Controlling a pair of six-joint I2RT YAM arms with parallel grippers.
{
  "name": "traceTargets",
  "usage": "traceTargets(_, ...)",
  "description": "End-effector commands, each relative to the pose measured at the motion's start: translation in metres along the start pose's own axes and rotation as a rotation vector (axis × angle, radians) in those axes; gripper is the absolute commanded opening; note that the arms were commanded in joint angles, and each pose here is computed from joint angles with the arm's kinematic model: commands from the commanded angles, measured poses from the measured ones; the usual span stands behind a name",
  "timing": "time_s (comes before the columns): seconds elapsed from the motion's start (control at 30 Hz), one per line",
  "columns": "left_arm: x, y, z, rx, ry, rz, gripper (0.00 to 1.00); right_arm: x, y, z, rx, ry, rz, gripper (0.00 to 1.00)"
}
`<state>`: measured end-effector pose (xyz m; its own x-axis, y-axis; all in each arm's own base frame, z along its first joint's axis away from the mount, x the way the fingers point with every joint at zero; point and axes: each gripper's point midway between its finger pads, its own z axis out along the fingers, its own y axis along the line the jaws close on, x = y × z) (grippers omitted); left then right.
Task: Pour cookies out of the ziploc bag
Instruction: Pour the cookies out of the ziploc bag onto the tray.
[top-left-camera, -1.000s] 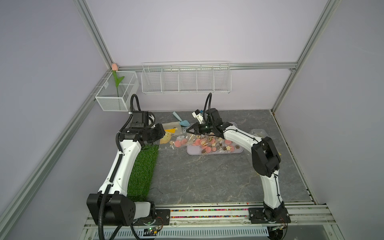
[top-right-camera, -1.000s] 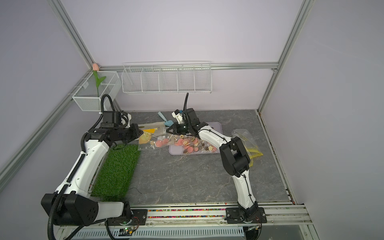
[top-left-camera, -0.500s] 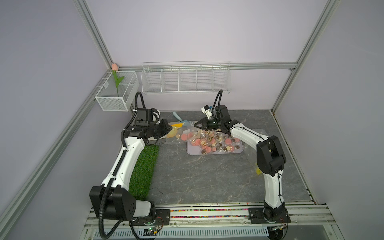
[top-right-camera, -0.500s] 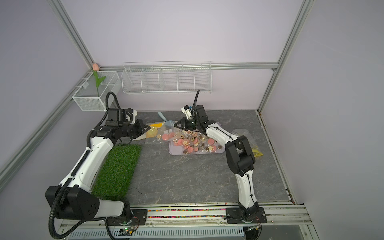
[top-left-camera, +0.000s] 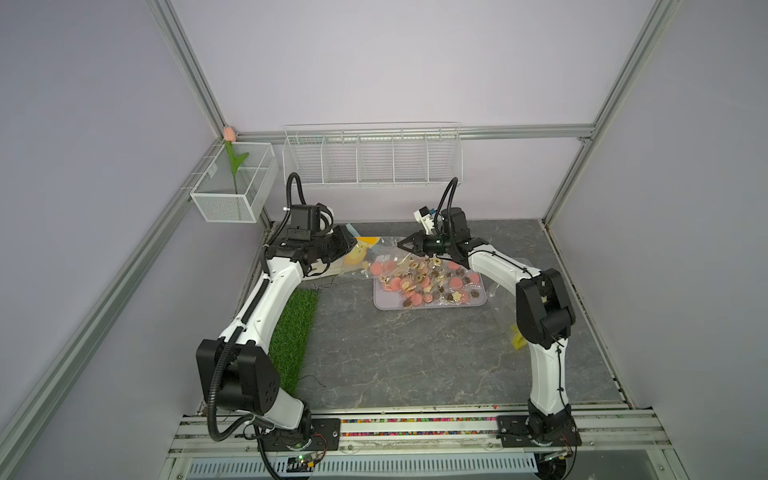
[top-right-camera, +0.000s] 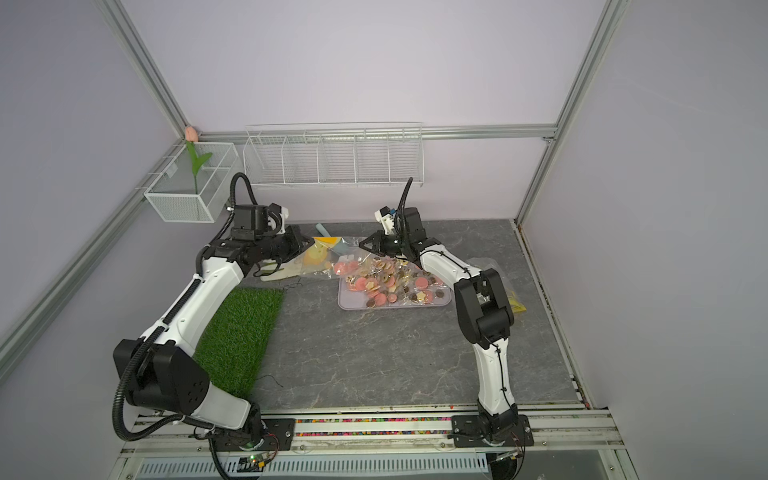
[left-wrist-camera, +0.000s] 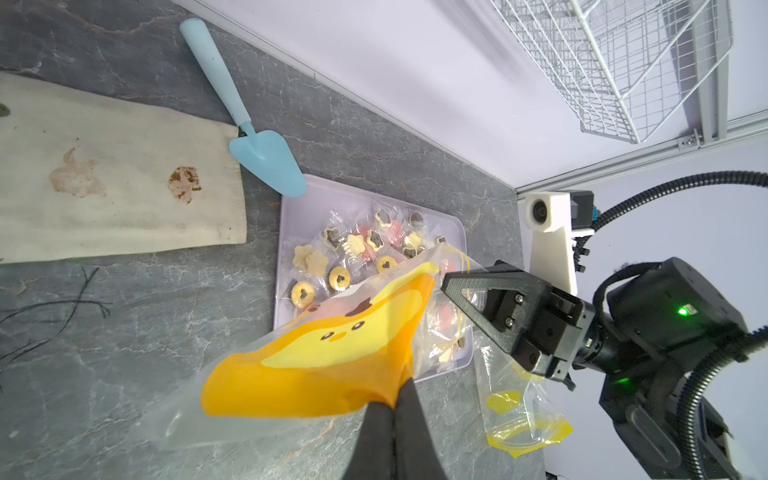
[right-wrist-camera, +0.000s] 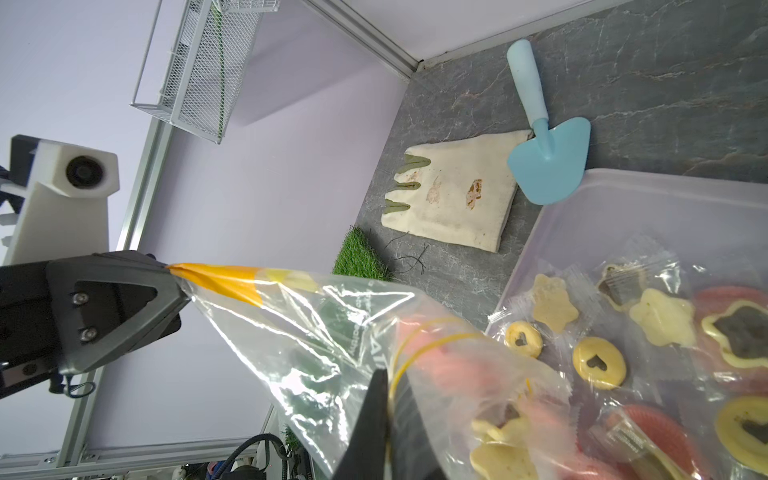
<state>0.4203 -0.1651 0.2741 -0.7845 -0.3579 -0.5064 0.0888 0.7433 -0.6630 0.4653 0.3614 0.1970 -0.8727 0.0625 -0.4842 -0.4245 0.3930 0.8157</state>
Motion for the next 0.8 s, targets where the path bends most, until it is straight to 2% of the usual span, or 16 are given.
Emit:
traceTargets(0.0, -0.019, -0.014, 0.005, 0.029, -0.056, 0.039, 0.0, -0.004, -0.017, 0.011, -0.026, -0.006, -0.006, 0.07)
traceTargets(0.17, -0.026, -0.016, 0.018, 0.031, -0.06, 0.06, 0.0, -0.009, -0.033, 0.022, -0.074, -0.026, 0.016, 0.07)
traceTargets(0.47, -0.025, -0.022, 0.036, 0.039, -0.036, 0.075, 0.0, -0.002, -0.059, 0.02, -0.05, -0.032, 0.049, 0.07)
traceTargets(0.77, -0.021, -0.047, 0.046, 0.053, -0.018, 0.117, 0.0, 0.006, -0.072, 0.016, -0.043, -0.03, 0.088, 0.07)
